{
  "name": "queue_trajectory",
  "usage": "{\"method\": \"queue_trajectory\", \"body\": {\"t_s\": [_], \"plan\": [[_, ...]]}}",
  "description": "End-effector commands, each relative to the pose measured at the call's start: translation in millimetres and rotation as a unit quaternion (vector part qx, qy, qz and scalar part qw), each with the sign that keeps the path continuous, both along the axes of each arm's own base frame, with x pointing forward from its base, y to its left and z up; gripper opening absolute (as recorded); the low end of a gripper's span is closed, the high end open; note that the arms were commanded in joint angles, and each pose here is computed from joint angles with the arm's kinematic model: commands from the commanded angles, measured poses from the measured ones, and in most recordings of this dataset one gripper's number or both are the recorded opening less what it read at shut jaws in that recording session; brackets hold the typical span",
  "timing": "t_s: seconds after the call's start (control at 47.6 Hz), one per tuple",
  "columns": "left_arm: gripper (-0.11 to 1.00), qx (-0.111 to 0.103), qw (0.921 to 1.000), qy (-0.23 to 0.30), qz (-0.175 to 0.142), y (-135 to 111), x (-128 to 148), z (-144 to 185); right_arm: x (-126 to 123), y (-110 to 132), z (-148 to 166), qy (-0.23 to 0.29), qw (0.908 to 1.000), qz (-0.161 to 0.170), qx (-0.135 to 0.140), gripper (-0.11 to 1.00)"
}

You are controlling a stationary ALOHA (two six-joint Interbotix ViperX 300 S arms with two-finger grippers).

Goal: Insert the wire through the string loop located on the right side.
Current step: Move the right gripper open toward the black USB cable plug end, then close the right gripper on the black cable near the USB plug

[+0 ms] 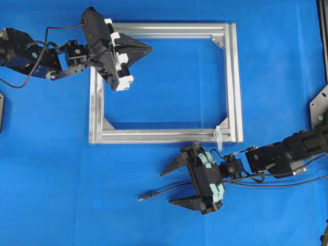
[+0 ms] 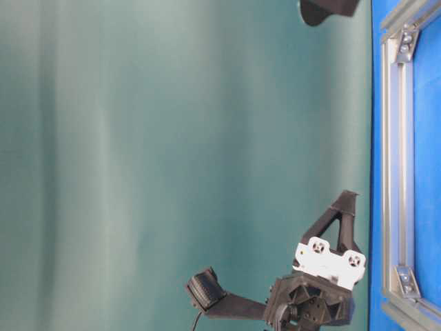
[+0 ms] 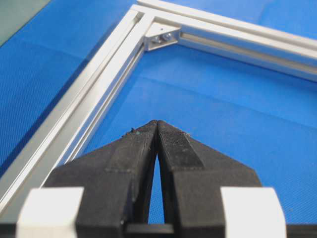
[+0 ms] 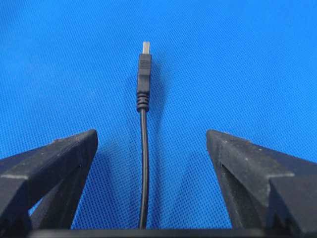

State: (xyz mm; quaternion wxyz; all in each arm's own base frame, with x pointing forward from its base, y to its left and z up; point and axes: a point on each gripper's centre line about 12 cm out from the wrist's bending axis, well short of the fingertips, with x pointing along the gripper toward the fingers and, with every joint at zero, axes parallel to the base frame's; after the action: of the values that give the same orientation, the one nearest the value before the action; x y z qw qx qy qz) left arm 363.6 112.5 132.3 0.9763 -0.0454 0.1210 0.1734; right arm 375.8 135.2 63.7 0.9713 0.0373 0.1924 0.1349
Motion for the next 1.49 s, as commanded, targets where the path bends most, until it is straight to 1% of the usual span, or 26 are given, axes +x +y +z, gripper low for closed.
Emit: {"method": "queue_trajectory", "body": {"t_s": [0.0,0.168,0.273,0.336,0.399,0.483,0.567,0.651,0.693,0.986,1.28,1.469], "plan": [[0.00,0.007,0.9998,-0.021,0.000,1,1,15,5,3,11,-0.019,0.9998,0.001,0.008,0.89],[0.00,0.006,0.9998,-0.021,-0.002,-1,1,14,5,4,11,-0.019,0.9998,0.001,0.008,0.88],[0.00,0.005,0.9998,-0.020,-0.002,-1,1,14,8,5,11,-0.018,0.9998,0.000,0.008,0.82],[0.00,0.006,0.9998,-0.021,-0.002,-1,1,14,9,5,8,-0.009,1.0000,0.001,0.004,0.68],[0.00,0.005,0.9998,-0.020,-0.002,-1,1,14,10,6,5,0.000,1.0000,0.004,-0.003,0.50],[0.00,0.006,0.9998,-0.021,-0.002,-1,1,14,10,6,3,0.006,1.0000,0.004,-0.004,0.25],[0.00,0.006,0.9997,-0.022,-0.002,-1,1,15,9,6,3,0.007,1.0000,0.004,-0.005,0.08],[0.00,0.005,0.9998,-0.020,-0.002,-1,1,14,9,6,3,0.006,1.0000,0.004,-0.004,-0.02],[0.00,0.005,0.9998,-0.020,-0.002,-1,1,14,9,6,3,0.006,1.0000,0.004,-0.004,-0.04],[0.00,0.005,0.9998,-0.020,-0.002,-1,1,14,10,6,6,0.003,1.0000,0.003,0.000,-0.04],[0.00,0.005,0.9998,-0.020,-0.002,-1,1,14,10,7,38,-0.023,0.9997,0.005,0.011,-0.04],[0.00,0.004,0.9998,-0.021,-0.002,-1,1,15,9,7,61,-0.019,0.9997,0.006,0.013,-0.04]]}}
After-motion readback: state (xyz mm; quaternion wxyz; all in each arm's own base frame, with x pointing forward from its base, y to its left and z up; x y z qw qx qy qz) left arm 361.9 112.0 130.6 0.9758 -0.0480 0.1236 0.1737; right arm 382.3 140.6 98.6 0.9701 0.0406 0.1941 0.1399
